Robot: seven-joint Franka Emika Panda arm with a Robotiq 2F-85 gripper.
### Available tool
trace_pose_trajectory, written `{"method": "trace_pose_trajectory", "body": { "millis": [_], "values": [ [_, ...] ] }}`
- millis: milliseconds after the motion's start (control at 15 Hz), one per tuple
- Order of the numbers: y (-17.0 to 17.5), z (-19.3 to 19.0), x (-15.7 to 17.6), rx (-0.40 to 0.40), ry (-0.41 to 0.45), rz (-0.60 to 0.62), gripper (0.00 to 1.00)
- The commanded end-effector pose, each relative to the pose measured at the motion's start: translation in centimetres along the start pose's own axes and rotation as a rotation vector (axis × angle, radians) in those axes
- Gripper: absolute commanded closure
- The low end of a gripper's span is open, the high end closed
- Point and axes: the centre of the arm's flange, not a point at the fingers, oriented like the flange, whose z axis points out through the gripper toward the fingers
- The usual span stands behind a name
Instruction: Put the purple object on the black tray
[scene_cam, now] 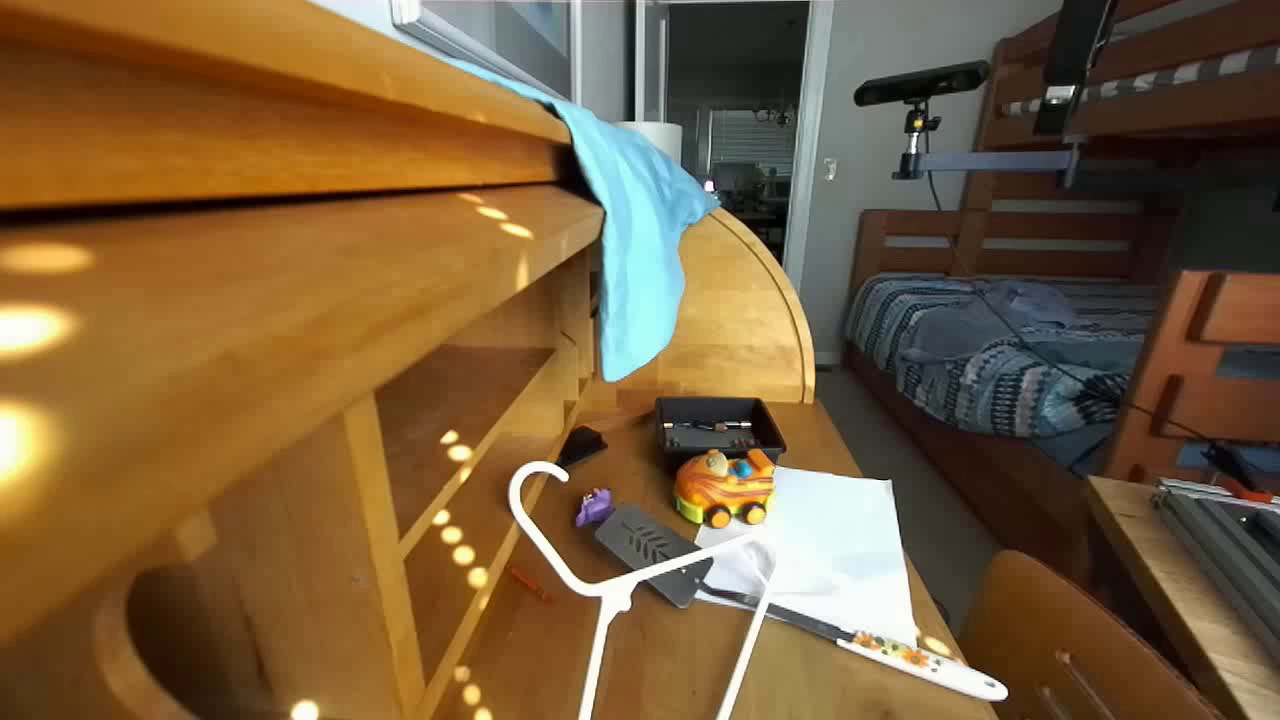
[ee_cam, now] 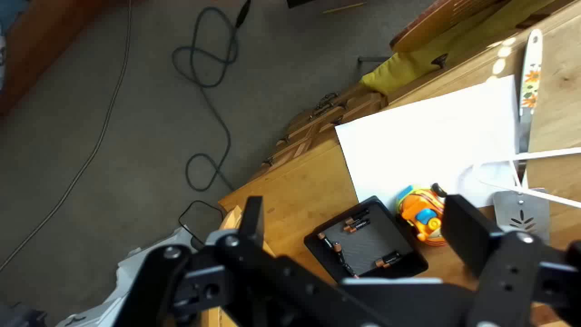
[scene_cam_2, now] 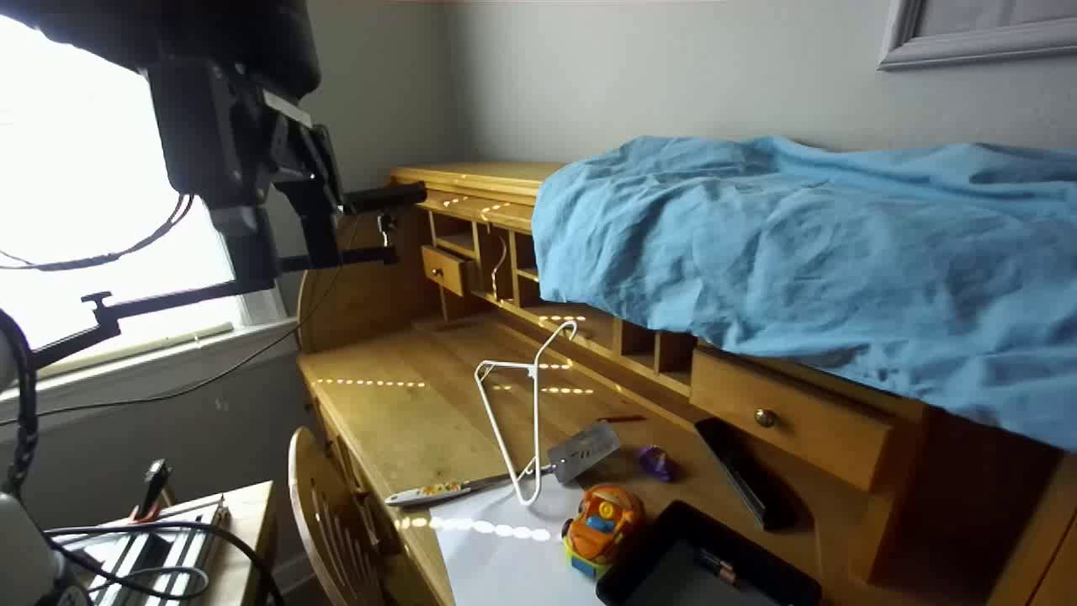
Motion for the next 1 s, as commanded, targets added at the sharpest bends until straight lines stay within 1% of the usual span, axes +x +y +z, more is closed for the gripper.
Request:
{"method": "trace_pose_trajectory", "body": {
  "millis": [0, 133, 200, 467, 600, 933],
  "values": [
    [0.0, 0.0, 0.0, 0.000, 0.000, 0.000, 0.00],
    [-0.2, 0.3, 0.4, 0.002, 0.000, -0.008, 0.00],
    [-0.4, 0.6, 0.8, 0.017, 0.011, -0.026, 0.00],
    [-1.6, 3.0, 4.1, 0.014, 0.118, -0.053, 0.00],
    [-2.6, 4.4, 5.4, 0.026, 0.147, -0.066, 0.00],
    [-5.8, 9.7, 7.7, 0.032, 0.140, -0.107, 0.00]
  ]
}}
